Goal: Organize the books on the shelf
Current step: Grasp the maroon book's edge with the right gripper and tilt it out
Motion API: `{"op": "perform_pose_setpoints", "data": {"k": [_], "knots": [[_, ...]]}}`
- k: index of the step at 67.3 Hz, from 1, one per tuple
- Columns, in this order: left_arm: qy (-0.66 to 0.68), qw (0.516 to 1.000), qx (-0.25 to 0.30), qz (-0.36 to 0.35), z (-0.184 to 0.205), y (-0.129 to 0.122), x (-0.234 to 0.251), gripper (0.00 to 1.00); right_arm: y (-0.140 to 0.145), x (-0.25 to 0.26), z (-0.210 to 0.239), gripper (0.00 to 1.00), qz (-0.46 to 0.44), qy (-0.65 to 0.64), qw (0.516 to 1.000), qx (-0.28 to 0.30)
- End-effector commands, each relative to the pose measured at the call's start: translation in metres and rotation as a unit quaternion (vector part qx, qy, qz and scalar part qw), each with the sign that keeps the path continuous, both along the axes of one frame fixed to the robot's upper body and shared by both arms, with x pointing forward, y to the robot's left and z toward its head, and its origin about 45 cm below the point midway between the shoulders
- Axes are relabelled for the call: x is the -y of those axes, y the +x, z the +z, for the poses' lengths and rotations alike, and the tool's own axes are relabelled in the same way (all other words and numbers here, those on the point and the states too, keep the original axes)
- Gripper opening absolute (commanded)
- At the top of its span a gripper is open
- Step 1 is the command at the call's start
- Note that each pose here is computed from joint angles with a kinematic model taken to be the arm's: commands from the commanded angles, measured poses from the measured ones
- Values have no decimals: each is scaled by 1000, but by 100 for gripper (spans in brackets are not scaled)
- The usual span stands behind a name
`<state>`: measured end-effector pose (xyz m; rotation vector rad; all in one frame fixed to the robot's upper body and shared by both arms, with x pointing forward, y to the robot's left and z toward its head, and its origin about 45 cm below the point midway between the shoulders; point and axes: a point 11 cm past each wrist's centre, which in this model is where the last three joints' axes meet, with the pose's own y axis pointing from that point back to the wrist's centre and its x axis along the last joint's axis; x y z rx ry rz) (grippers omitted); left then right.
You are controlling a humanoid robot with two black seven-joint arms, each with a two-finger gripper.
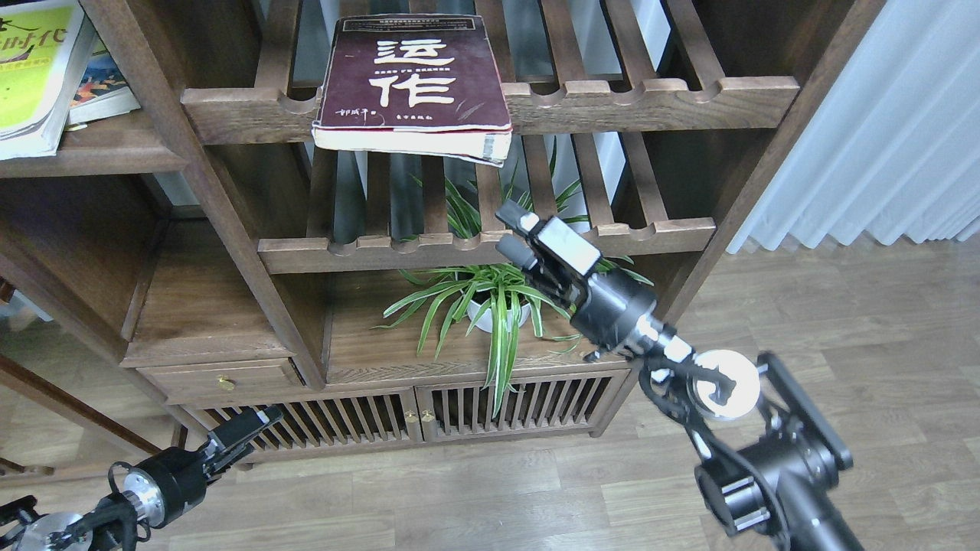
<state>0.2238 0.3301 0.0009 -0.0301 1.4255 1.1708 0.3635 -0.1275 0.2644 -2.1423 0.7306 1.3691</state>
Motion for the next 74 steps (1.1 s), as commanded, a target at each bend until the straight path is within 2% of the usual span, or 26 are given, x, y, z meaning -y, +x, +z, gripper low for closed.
{"op": "perform_pose_setpoints", "data": {"k": [1,29,46,74], "knots": [[1,1000,-5,1,-2,-5,-1,100,4,-4,17,98,0,-3,1000,6],[2,1000,-12,-1,-6,-12,-1,100,16,-13,47,98,-3,-26,999,22],[7,1000,-21,2,-9,-21,-7,100,13,-5,29,99,-16,-24,1000,-1],[7,999,-35,4,-15,-34,-9,100,20,6,27,98,-49,-15,999,-4]]}}
